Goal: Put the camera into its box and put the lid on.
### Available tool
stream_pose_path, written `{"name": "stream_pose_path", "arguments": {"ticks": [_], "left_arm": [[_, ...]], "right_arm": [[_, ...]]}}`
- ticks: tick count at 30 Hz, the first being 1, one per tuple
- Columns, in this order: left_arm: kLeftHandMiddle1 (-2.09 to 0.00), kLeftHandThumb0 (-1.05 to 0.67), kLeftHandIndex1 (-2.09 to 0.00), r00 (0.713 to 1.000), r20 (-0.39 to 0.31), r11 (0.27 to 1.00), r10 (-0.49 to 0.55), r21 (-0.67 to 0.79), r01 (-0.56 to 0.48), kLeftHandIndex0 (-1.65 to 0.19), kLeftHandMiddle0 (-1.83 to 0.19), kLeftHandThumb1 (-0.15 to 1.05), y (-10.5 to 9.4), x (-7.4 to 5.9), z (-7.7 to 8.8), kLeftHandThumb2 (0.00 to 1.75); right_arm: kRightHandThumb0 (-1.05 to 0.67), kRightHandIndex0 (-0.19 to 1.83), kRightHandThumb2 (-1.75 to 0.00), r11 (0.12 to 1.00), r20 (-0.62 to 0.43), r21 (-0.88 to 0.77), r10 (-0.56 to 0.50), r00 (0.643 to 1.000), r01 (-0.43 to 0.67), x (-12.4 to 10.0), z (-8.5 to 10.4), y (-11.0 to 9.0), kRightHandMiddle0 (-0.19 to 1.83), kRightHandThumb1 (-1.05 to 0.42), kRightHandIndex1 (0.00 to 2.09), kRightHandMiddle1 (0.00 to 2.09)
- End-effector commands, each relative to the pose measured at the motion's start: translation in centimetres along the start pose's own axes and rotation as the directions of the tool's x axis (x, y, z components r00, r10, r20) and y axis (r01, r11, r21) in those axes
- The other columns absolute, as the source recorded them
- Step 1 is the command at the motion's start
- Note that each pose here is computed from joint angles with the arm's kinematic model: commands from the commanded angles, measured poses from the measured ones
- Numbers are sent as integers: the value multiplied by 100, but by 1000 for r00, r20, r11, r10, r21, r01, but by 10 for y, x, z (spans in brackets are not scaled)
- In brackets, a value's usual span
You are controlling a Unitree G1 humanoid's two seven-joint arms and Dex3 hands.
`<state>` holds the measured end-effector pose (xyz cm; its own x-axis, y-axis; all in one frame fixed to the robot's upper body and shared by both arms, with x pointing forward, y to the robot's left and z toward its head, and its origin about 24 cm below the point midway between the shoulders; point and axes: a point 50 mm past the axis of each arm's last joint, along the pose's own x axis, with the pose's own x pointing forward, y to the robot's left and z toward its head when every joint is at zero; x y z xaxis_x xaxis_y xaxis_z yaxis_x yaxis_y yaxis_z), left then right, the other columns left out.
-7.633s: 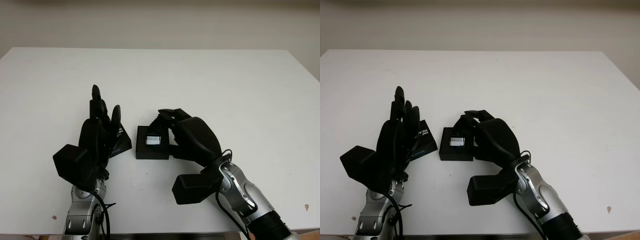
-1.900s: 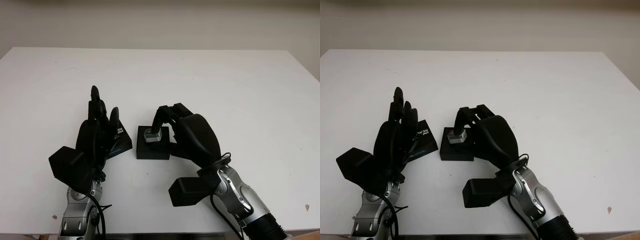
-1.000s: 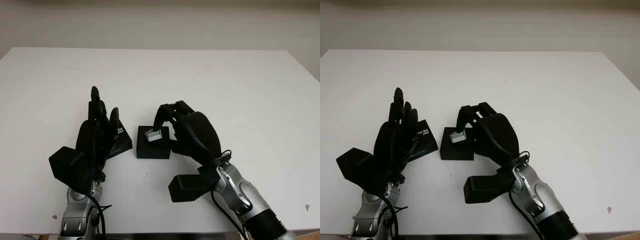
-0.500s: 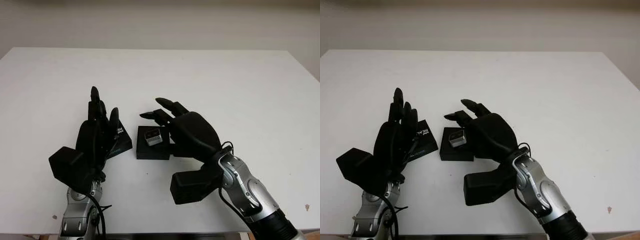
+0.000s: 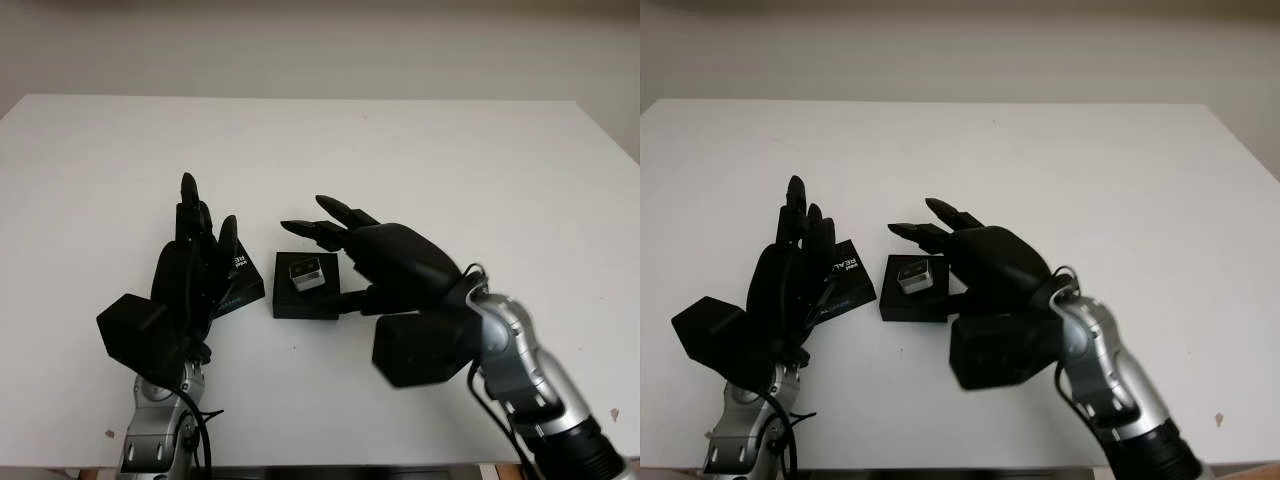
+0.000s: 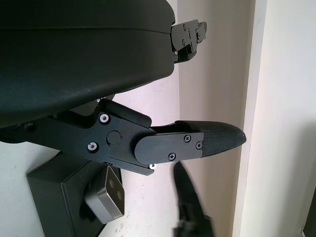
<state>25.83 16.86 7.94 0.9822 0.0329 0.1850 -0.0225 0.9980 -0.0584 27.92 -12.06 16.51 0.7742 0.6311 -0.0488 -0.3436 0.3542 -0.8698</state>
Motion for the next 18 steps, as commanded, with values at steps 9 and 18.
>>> {"name": "stream_pose_path", "arguments": {"ticks": [9, 18], "left_arm": [[0, -75, 0, 1000, 15, 1000, 7, -3, -7, 19, 19, 105, 1, -1, 3, 46], [0, -73, 0, 1000, 18, 1000, 3, 1, -3, 19, 19, 105, 3, -1, 4, 48]], "right_arm": [[-63, 7, -20, 997, 105, -77, -9, 994, 17, -12, 2, -10, 10, -105, 7, 4], [-78, -14, -49, 973, 113, -232, 37, 993, -10, -9, -15, 31, -12, -105, 1, 1]]}}
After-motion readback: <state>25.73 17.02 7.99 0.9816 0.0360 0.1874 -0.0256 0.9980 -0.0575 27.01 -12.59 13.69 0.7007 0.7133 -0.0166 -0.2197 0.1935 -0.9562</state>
